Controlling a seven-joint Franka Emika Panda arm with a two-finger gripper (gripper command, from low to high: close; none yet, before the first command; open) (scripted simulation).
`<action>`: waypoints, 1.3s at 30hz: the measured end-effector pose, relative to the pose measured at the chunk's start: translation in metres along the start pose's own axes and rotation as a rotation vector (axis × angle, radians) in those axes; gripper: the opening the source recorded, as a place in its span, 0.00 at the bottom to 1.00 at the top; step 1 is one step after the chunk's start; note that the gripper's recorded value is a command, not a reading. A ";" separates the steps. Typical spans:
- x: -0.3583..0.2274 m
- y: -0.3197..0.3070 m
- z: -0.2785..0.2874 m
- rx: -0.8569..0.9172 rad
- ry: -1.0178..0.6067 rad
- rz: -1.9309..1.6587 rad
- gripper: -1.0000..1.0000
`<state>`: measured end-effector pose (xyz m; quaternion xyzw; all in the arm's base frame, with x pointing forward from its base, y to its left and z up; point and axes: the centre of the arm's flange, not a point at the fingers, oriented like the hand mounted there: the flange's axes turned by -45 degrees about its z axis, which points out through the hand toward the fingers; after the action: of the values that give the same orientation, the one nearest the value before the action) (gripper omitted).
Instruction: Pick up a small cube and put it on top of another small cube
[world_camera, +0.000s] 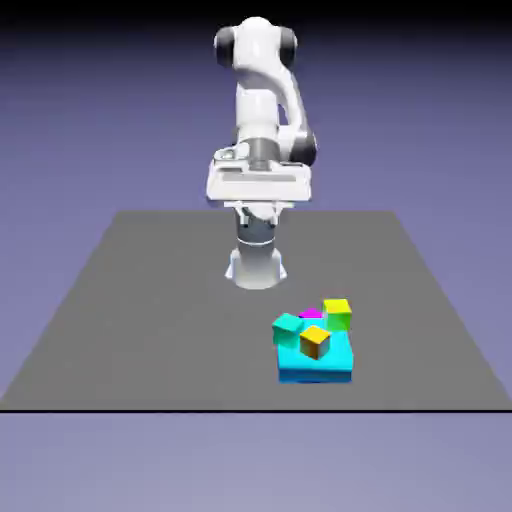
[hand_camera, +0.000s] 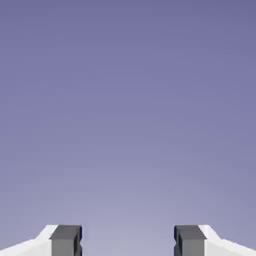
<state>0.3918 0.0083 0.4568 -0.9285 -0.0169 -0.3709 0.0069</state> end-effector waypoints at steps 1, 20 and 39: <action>-0.006 -0.010 0.011 0.005 -0.062 -0.032 0.50; -0.189 -0.145 0.128 -0.100 -1.141 -0.691 0.50; -0.333 -0.189 0.111 -0.621 -1.732 -1.581 0.50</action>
<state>0.2199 0.1908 0.1471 -0.5644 -0.4885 0.4829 -0.4579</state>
